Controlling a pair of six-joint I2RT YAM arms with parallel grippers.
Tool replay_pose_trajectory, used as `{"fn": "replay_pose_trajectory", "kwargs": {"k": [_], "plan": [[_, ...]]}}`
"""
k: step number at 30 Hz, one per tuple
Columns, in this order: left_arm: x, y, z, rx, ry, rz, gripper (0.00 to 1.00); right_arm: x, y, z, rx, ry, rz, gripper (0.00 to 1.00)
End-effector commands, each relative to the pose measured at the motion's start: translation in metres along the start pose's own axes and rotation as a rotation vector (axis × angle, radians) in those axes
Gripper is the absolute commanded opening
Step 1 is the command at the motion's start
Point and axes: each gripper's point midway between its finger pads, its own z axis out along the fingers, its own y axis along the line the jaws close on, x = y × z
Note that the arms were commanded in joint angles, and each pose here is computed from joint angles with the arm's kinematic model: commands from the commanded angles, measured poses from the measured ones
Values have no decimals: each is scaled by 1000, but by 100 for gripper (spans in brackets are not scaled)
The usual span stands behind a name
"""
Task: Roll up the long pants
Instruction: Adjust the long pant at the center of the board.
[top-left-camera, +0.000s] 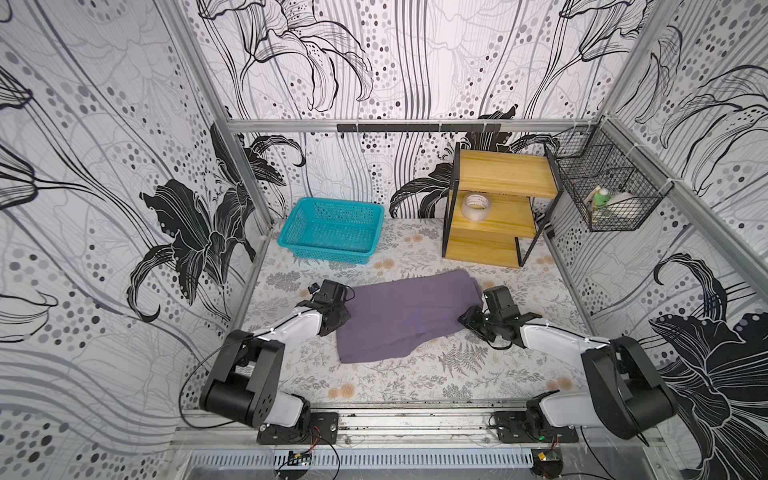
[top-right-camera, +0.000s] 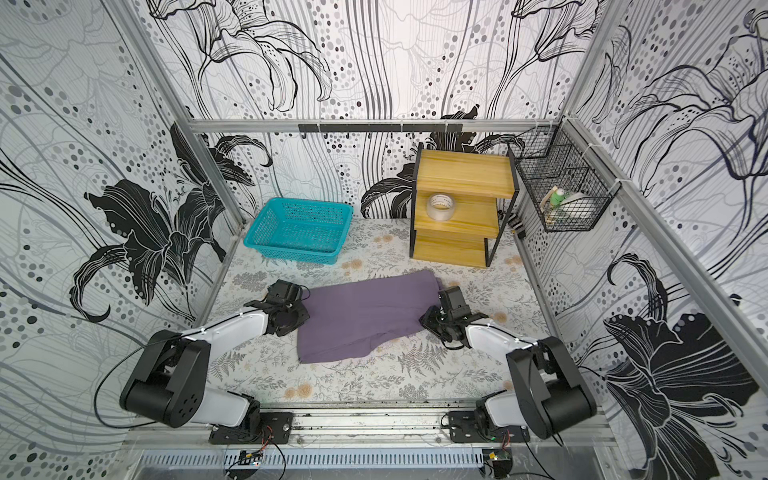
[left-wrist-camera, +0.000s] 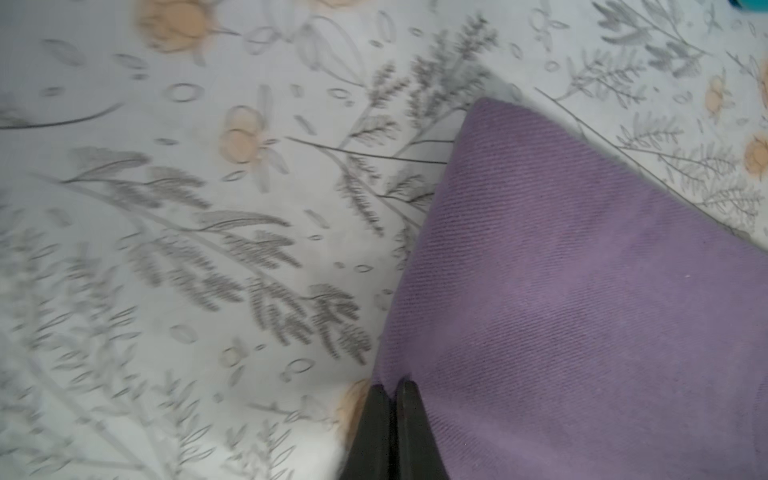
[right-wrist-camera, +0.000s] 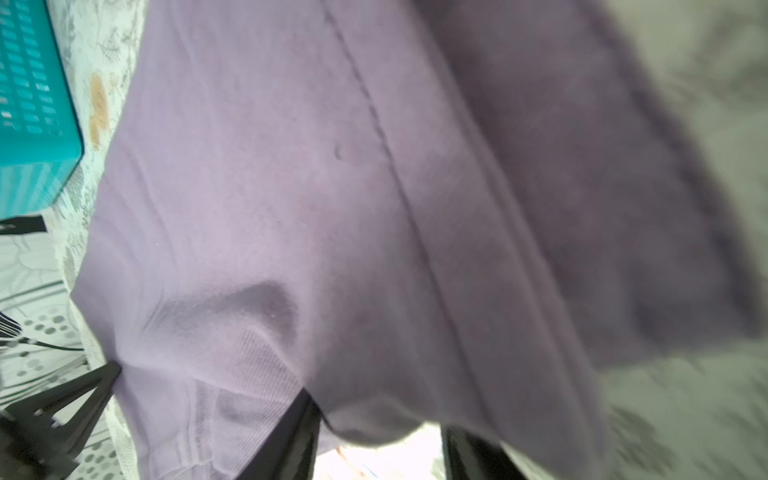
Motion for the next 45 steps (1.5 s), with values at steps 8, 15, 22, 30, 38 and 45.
{"fn": "replay_pose_trajectory", "kwargs": {"k": [8,15,22,30,38,45], "plan": [[30,71,-25,-148,-15,-247,0,-22,80,60,-12,51,-188,42],[41,79,-30,-144,4,-283,0,-68,124,96,25,-26,-266,51],[66,55,-38,-46,49,-353,0,-94,150,58,-8,-164,-355,72],[105,22,-45,58,105,-455,0,-61,106,-29,119,-279,-501,80],[134,0,-50,31,122,-450,0,31,151,-69,-73,-367,-873,78],[115,15,-58,1,19,-456,39,147,194,-46,-179,-285,-1327,80]]}}
